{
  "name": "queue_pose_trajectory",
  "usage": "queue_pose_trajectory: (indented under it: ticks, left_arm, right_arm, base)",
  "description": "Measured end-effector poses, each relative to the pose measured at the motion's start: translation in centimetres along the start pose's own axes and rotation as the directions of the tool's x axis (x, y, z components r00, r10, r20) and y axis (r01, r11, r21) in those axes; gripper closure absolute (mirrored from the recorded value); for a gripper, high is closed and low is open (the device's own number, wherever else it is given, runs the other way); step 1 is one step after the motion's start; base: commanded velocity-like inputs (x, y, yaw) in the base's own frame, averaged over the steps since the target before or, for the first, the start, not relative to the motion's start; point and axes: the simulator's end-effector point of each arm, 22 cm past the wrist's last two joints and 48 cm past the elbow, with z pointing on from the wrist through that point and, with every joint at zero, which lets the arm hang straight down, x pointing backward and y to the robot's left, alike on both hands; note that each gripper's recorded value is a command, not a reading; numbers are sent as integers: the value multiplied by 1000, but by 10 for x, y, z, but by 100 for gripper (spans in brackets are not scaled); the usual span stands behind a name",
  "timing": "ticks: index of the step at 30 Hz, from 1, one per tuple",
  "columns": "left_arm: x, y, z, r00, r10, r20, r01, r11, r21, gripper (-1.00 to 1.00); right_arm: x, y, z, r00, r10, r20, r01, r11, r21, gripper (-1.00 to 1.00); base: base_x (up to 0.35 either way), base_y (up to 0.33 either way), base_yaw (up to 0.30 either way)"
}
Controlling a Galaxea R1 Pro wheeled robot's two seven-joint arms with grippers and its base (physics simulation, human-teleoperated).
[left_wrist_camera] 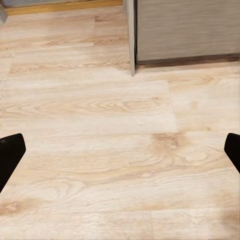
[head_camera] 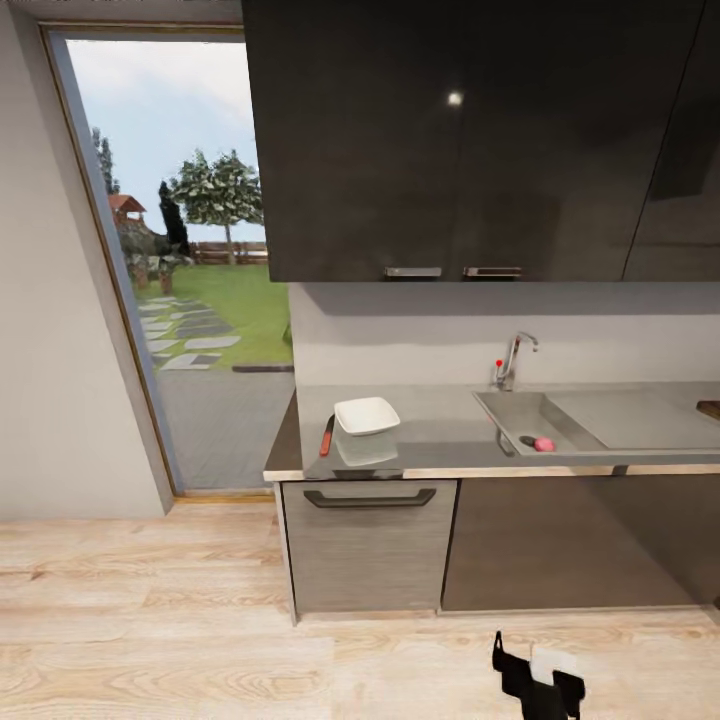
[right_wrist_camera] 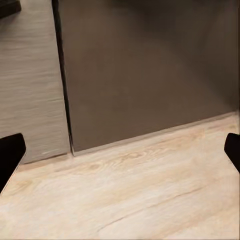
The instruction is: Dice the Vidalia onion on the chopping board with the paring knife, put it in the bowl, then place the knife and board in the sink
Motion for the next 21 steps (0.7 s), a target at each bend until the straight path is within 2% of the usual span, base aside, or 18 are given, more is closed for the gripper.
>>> queue_pose_trajectory:
  ticks: [3, 6, 7, 14, 21]
  left_arm:
    - [0, 0, 0, 1000, 0, 0, 0, 1000, 0, -100]
    - [0, 0, 0, 1000, 0, -1, 0, 1000, 0, -100]
    - [0, 0, 0, 1000, 0, -1, 0, 1000, 0, -100]
    - [1, 0, 0, 1000, 0, -2, 0, 1000, 0, -100]
    - [0, 0, 0, 1000, 0, -1, 0, 1000, 0, -100]
  right_arm:
    - [-55, 4, -2, 999, 23, 24, -23, 1000, 9, -100]
    - [-109, 2, -9, 995, 52, 83, -54, 998, 12, -100]
    - [-142, 0, -12, 991, 65, 118, -68, 998, 19, -100]
    - [-217, -1, -2, 986, 77, 150, -86, 994, 60, -100]
    - [-309, 37, 0, 980, 78, 183, -86, 996, 36, -100]
  base:
    - [0, 0, 0]
    - [0, 0, 0]
    - [0, 0, 0]
    - [0, 0, 0]
    - [32, -15, 0]
